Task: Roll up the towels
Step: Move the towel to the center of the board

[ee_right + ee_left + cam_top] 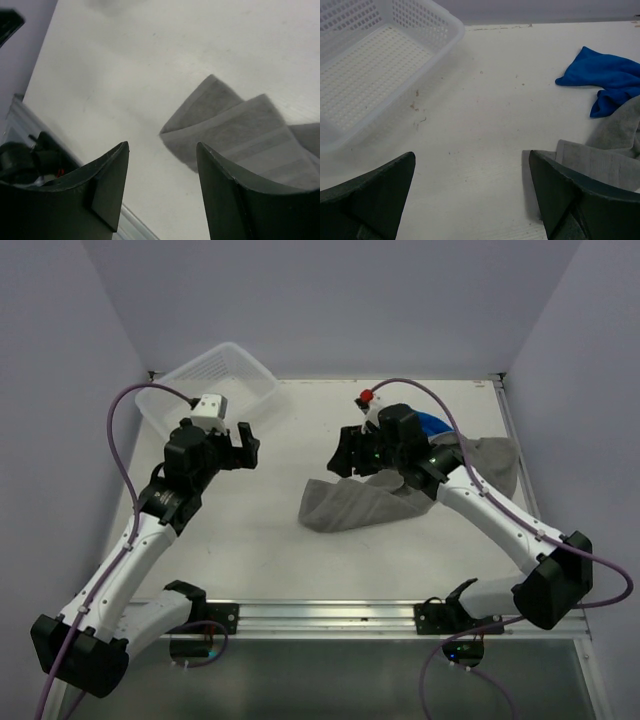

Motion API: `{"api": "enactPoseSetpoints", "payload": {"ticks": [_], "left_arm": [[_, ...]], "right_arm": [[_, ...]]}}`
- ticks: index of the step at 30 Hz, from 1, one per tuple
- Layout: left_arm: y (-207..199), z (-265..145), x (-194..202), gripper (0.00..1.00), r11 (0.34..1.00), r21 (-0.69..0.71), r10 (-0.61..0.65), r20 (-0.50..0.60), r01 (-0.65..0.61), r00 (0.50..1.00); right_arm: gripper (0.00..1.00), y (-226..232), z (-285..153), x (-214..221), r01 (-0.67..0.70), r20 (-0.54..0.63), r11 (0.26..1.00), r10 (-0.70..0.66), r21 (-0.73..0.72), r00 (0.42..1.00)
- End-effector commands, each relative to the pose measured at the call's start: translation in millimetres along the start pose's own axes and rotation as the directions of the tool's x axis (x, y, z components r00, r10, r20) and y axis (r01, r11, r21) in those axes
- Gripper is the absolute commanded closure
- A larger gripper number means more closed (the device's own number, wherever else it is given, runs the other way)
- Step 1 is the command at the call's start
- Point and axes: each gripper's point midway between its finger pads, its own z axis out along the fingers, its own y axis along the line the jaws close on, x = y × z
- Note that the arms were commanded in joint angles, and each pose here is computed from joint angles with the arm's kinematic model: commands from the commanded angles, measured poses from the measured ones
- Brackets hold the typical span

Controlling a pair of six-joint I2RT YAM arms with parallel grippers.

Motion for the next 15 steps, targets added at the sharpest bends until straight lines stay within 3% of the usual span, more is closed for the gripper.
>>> {"api": "enactPoseSetpoints", "payload": {"ticks": [1, 6, 7, 10, 15], "left_arm": [[-2, -2, -17, 0.0, 1.0, 0.006, -0.006, 0.057, 0.005, 0.998], [-37, 12, 4, 0.0, 0.98, 0.199, -0.013, -0.033, 0.02, 0.999], [-45, 16, 16, 0.0, 0.972, 0.229, -0.037, -0.066, 0.051, 0.997], [-78, 31, 41, 0.02, 0.935, 0.342, -0.041, -0.164, 0.096, 0.986], [-116, 51, 98, 0.02, 0.946, 0.319, 0.055, -0.32, 0.053, 0.946]], "right_arm": [[0.39, -47, -31, -62, -0.047, 0.231, 0.972, -0.008, 0.231, 0.973], [0.41, -132, -40, -87, -0.201, 0.331, 0.849, 0.033, 0.489, 0.943], [0.46, -139, -35, -89, -0.198, 0.324, 0.84, 0.027, 0.505, 0.945], [0.45, -162, -12, -111, -0.157, 0.298, 0.805, -0.026, 0.572, 0.954], [0.41, -213, 33, -119, -0.127, 0.205, 0.746, -0.013, 0.654, 0.979]]}}
